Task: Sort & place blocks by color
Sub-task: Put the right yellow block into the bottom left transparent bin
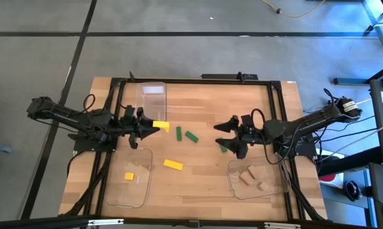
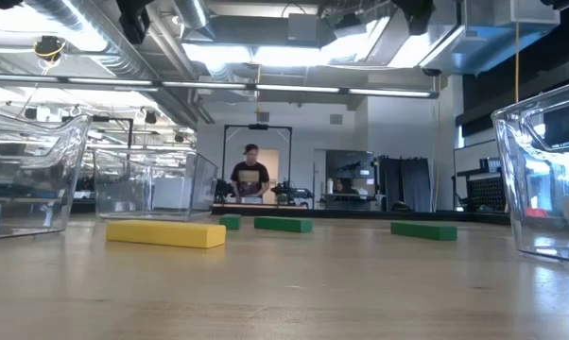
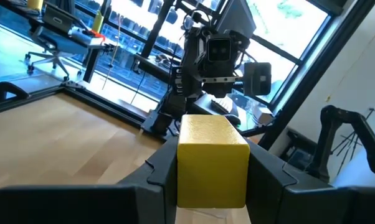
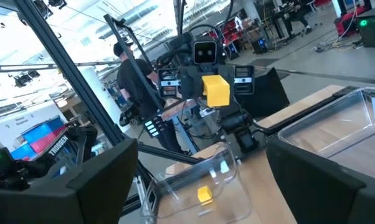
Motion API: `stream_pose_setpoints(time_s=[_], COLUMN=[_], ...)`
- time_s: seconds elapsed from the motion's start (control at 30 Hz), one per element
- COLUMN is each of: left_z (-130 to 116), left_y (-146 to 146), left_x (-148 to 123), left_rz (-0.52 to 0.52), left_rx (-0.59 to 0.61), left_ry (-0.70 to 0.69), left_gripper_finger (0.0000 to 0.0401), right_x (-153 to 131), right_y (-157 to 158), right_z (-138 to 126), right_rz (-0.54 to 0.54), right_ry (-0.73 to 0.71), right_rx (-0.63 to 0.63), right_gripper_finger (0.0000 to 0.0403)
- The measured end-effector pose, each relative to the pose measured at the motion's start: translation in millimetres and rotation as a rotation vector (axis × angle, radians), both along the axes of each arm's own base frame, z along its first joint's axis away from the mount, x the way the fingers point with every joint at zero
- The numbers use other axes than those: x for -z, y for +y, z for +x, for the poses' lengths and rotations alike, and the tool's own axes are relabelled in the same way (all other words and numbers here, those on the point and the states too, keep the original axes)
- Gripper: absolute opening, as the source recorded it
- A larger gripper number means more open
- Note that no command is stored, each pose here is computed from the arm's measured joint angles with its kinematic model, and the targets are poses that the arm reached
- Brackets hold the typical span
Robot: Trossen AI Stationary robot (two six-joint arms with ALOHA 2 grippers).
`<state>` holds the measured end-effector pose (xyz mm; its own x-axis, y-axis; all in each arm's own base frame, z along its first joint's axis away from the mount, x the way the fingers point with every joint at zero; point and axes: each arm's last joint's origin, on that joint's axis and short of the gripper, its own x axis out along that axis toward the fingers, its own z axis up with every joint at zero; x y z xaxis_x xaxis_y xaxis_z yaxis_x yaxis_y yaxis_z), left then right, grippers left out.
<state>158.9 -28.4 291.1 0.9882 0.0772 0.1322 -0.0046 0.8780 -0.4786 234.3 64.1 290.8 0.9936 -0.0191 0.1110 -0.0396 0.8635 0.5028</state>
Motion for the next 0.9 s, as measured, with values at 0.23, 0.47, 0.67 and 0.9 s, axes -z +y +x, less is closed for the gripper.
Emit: stream_pose_setpoints(time_s=[0.23, 0.47, 0.67, 0.9], left_z=[0, -7, -18, -10], left_y=[0, -6, -25, -75], left_x=[0, -19, -43, -16], left_rz=[0.003, -0.020, -0.005, 0.148], left_rx=[0.015, 0.218, 0.323, 0.495], left_ry=[0.002, 0.347, 0.882, 1.283], left_gripper_finger=[0.0119, 0.0119, 0.0119, 0.0119], right_x=[0, 0, 1, 5], right_y=[0, 0, 0, 0], right_z=[0, 0, 0, 1], right_rz=[0.001, 0.005, 0.025, 0.020], right_ry=[0.000, 0.002, 0.006, 0.057], right_rx=[0.000, -0.001, -0.003, -0.003], right_gripper_finger=[0.0357, 0.0357, 0.0357, 0.0357])
